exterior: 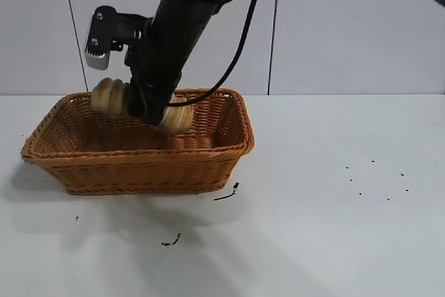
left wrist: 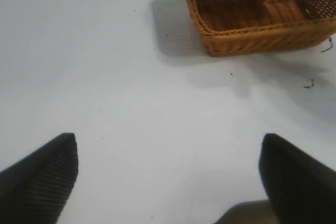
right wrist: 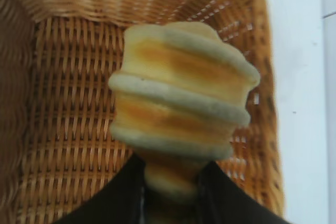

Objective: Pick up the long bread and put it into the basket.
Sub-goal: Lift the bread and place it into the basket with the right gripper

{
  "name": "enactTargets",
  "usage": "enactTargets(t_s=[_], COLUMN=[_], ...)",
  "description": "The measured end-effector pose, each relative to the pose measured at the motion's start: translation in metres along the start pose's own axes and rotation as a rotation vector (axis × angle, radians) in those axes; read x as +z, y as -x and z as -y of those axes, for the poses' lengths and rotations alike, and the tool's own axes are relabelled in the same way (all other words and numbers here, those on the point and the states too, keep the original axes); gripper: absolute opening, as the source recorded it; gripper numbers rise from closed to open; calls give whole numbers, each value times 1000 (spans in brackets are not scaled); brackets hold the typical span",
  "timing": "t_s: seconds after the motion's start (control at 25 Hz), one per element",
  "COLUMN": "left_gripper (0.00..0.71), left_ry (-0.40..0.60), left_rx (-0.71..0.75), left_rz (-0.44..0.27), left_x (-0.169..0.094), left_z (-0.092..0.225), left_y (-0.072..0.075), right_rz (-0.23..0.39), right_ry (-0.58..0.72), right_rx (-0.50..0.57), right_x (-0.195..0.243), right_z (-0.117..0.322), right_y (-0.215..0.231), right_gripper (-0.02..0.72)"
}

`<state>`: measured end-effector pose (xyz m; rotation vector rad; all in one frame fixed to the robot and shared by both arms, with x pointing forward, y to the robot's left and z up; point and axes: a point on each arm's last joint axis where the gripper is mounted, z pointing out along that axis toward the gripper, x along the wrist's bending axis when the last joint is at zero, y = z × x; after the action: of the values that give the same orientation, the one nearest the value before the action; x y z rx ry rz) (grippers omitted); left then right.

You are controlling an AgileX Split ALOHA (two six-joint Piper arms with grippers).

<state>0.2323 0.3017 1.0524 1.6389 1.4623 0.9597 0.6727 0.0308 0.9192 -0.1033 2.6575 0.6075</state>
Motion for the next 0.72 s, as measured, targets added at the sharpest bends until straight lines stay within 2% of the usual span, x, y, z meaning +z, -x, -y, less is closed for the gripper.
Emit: enactTargets(t_s=[0.12, 0.2, 0.24, 0.36, 0.56, 0.64, 0.72], left_gripper=[696, 696, 696, 696, 696, 696, 696], left_ry=[0, 0, 0, 0, 0, 0, 0], left_rx=[0, 0, 0, 0, 0, 0, 0], left_rz=[0, 0, 0, 0, 0, 0, 0], left_x=[0, 0, 0, 0, 0, 0, 0], left_z=[0, 0, 0, 0, 0, 0, 0], left_y=[0, 0, 0, 0, 0, 0, 0], right_rz=[1, 2, 3, 10, 56, 70, 74], right_ry=[0, 1, 1, 6, 44, 87, 144], right_rx=[2, 2, 3, 3, 30, 122, 304], right_x=[0, 0, 0, -4, -33, -50, -70], right_z=[0, 0, 0, -1, -13, -19, -22], right_y=[0, 0, 0, 2, 14, 21, 30], right_gripper=[454, 557, 585, 617, 621, 621, 621])
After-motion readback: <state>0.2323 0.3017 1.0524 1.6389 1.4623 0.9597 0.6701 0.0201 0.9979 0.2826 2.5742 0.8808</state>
